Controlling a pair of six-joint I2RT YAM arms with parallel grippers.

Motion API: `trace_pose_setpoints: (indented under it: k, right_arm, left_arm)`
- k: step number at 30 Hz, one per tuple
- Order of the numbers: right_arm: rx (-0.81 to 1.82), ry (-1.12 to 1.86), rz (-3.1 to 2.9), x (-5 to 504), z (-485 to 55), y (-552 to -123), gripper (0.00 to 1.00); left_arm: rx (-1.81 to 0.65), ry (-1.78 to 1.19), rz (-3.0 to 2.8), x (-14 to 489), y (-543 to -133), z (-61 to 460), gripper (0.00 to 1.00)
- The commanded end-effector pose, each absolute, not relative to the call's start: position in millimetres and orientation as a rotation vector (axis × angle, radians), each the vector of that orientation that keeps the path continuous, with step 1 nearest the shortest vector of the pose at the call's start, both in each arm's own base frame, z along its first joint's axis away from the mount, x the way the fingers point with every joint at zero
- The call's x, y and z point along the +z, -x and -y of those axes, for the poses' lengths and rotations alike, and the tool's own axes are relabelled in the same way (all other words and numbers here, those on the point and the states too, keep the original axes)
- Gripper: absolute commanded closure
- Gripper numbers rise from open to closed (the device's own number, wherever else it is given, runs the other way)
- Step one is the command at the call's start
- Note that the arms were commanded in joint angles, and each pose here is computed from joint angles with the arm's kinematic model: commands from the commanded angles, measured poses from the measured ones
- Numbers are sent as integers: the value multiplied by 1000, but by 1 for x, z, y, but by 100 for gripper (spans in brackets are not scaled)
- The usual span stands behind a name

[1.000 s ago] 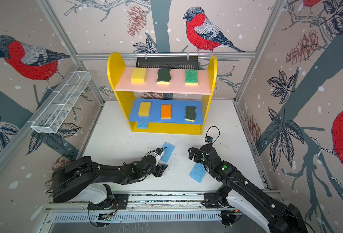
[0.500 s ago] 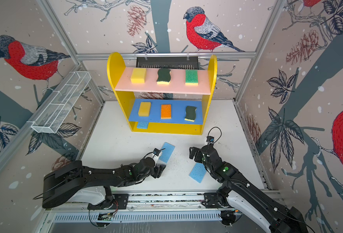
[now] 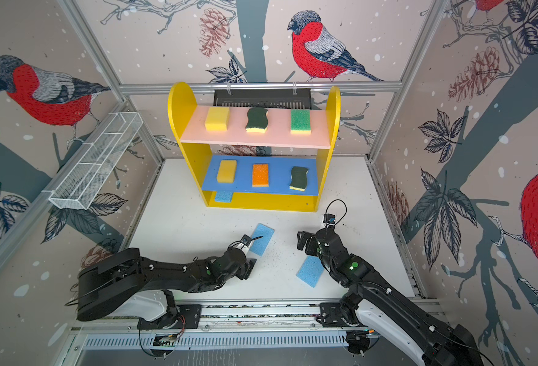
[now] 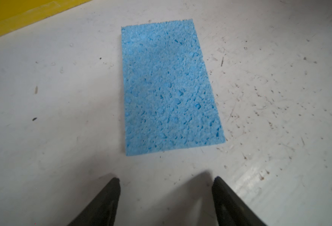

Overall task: Arrange cleaning sponges on a shelf
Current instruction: Pick up the cleaning sponge from the center of the table.

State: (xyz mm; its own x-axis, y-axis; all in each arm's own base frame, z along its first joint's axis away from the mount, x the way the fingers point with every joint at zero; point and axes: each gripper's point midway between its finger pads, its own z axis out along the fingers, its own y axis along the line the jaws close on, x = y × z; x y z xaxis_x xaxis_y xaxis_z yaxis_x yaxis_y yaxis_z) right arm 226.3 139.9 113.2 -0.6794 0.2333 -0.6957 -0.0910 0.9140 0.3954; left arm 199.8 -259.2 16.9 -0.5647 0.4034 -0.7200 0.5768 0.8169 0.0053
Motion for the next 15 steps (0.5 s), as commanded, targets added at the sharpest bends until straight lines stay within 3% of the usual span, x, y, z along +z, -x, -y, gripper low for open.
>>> trace_pose_setpoints:
  k: [1, 15]
  right_arm:
    - [496, -90, -2233, 117, -138, -230, 0]
    - [489, -78, -2230, 116, -138, -230, 0]
  left_arm:
    - [-267, -782, -2249, 9, -201, 263, 25]
    - [-446, -828, -2251, 15, -196, 296, 25]
